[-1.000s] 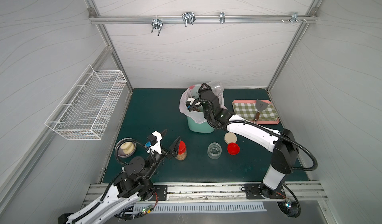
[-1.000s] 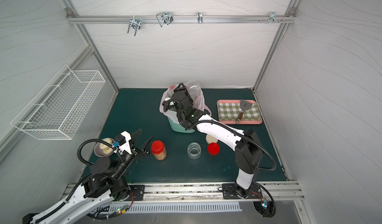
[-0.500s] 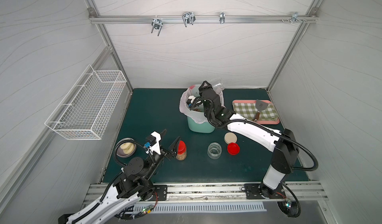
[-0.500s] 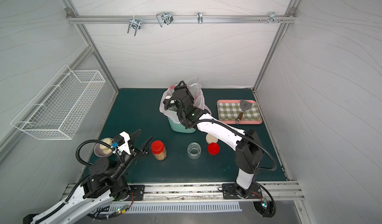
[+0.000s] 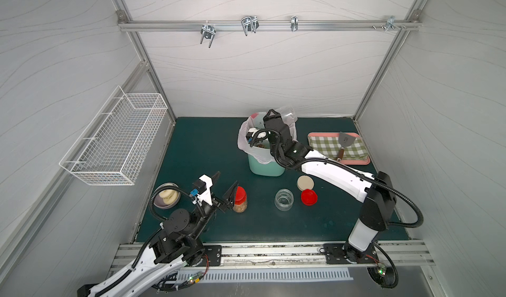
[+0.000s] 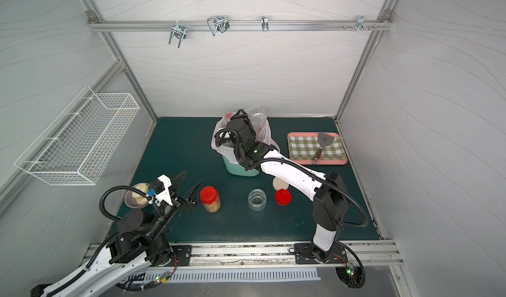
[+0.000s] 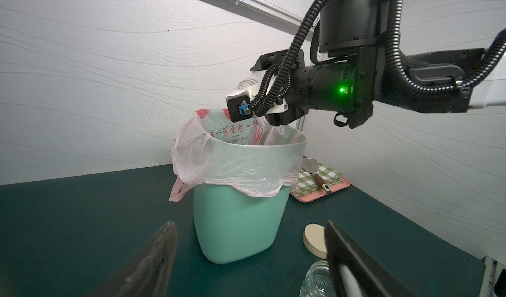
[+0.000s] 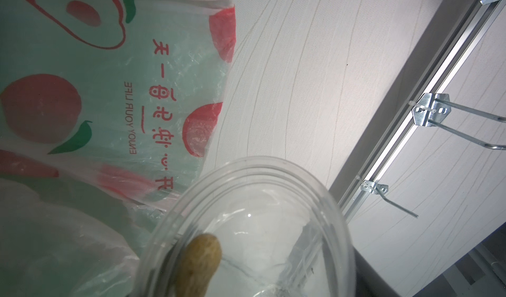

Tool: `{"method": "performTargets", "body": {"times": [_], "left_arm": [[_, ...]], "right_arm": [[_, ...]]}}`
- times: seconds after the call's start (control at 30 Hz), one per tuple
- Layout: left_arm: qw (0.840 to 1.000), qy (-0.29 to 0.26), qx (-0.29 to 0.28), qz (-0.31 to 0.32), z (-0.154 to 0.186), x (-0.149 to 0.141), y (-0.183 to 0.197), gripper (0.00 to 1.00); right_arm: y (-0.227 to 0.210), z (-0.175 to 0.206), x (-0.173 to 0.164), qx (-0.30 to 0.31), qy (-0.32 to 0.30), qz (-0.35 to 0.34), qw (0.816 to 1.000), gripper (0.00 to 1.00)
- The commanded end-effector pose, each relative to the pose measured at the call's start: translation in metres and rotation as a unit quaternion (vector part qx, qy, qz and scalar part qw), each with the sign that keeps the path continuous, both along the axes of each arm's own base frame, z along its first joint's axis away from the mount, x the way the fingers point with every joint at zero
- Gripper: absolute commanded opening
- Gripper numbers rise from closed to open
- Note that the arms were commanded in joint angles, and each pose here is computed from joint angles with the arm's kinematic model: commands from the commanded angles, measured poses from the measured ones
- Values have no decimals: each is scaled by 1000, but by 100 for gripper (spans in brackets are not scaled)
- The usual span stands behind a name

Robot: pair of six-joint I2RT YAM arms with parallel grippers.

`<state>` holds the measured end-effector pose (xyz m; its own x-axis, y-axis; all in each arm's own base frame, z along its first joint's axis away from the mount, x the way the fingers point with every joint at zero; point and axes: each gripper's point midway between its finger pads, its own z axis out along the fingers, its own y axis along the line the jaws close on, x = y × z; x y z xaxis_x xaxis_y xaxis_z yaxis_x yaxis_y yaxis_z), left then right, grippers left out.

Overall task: Empty moldy peanuts from jars
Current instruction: Pour the moldy peanuts from the jar into the trash bin.

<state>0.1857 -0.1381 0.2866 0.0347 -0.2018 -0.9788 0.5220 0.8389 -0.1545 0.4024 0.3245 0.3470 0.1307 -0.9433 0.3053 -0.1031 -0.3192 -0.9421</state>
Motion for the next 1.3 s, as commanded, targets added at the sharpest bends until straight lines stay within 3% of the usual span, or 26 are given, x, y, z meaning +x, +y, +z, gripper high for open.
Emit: {"method": "performTargets", "body": {"times": [0.0, 0.17, 0.3, 0.6, 0.9, 1.27], "left_arm": [[1000, -15, -14, 4, 12, -2, 5, 86], [1000, -15, -14, 4, 12, -1, 4, 86], [1000, -16, -13, 6, 12, -1, 4, 86], [1000, -15, -12, 4, 12, -1, 3, 86], [1000, -14, -15, 2, 12, -1, 2, 86], [1000, -13, -13, 2, 11, 0, 1, 86]], "right_arm": [[-9, 24, -10, 27, -15, -6, 999, 0], [-13, 21, -3, 55, 5, -6, 998, 0], [-15, 10, 0, 34, 6, -24, 999, 0], [-12, 18, -10, 109, 31, -2, 994, 0], [-22, 26, -17, 201, 67, 3, 977, 0], [-44, 43, -19, 329, 108, -7, 938, 0]]}}
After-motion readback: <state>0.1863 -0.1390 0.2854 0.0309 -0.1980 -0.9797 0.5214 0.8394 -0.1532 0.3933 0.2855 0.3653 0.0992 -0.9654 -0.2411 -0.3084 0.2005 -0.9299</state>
